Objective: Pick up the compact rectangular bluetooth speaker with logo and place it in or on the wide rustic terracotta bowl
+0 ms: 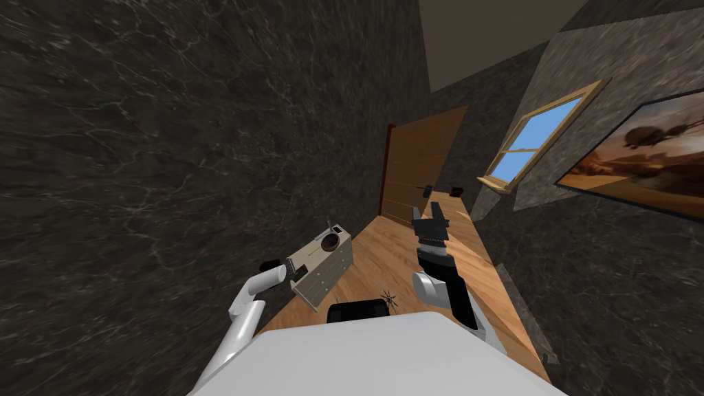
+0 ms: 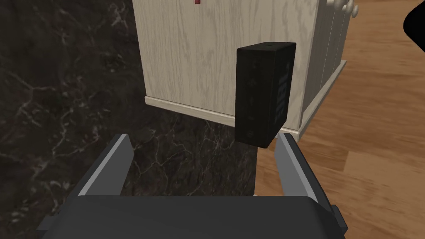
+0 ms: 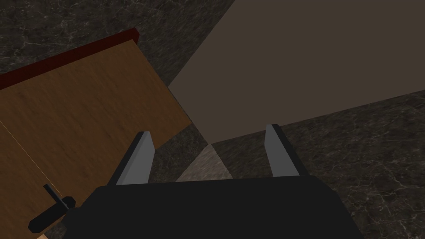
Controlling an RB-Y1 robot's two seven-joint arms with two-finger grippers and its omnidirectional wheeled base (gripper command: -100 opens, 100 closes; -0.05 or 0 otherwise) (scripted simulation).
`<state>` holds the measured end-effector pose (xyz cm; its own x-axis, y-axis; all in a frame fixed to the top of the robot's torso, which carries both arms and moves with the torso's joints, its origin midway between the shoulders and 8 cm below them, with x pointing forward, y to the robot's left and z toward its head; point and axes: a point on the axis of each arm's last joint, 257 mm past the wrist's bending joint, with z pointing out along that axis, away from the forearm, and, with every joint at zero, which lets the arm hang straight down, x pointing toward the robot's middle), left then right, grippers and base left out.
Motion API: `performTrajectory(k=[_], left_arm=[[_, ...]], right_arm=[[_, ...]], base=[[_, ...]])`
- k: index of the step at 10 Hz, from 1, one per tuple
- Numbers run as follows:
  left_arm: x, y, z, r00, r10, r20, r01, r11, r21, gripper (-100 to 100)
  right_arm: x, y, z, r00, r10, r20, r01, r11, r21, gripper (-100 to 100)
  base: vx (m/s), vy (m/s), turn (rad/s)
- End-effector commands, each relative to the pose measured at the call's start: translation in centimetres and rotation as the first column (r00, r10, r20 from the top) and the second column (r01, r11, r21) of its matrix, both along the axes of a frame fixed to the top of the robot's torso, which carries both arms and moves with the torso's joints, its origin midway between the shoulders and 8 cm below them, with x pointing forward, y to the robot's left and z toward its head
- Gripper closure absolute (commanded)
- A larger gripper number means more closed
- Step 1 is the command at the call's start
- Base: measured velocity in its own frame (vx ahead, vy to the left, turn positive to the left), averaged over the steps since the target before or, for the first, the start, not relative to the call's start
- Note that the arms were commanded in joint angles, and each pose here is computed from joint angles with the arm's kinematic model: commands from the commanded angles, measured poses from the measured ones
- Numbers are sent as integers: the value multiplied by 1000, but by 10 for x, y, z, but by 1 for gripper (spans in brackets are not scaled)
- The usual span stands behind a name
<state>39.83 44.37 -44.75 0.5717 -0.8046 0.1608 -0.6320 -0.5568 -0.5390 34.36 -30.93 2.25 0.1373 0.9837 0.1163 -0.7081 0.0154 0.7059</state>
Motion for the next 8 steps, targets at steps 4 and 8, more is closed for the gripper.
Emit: performTrajectory(k=[4, 8], left_arm=[[-31, -4, -33, 987, 13, -162, -23, 998, -63, -100], [-46, -6, -43, 974, 15, -226, -35, 996, -87, -100]], right_arm=[[0, 0, 0, 1000, 0, 0, 0, 1000, 0, 0], [0, 0, 0, 1000, 0, 0, 0, 1000, 0, 0]], base=[[68, -13, 38], [20, -31, 25]])
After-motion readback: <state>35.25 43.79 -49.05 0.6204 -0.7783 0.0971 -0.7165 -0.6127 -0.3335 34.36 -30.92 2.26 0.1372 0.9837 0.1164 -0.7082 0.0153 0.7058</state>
